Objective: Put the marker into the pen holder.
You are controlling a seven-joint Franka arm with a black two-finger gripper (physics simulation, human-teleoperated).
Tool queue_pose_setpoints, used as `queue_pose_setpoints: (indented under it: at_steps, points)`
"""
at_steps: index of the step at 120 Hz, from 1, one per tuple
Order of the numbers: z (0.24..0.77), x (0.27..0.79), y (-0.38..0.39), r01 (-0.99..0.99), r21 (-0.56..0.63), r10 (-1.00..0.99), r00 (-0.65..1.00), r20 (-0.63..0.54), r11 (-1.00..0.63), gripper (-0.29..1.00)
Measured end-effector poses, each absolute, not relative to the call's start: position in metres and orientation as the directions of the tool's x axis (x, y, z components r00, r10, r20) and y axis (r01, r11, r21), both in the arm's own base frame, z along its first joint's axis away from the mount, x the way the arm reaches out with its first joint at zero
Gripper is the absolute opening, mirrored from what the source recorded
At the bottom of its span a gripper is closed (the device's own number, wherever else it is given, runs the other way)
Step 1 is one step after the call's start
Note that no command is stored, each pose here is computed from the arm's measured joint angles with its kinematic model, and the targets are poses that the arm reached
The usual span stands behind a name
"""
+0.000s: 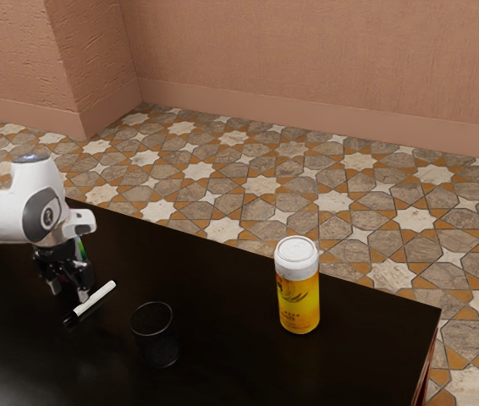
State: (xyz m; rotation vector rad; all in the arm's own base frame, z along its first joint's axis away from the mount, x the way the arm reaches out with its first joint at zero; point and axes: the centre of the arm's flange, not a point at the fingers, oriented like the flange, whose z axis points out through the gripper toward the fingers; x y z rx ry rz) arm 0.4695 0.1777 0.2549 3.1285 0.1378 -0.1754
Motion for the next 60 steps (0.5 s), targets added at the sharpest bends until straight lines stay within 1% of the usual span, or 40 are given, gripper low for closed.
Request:
queue_pose_setpoints:
  at_steps: [34, 50, 60]
  points:
    - [0.2456, 0.4606, 0.1769, 0.029, 0.003, 0.028, 0.994, -0.103, -1.0, 0.41]
    - [0.2451, 0.4612, 0.1769, 0.013, 0.002, 0.013, 0.995, -0.098, -1.0, 0.24]
    - [0.2445, 0.4614, 0.177, 0.004, 0.002, 0.004, 0.995, -0.097, -1.0, 0.16]
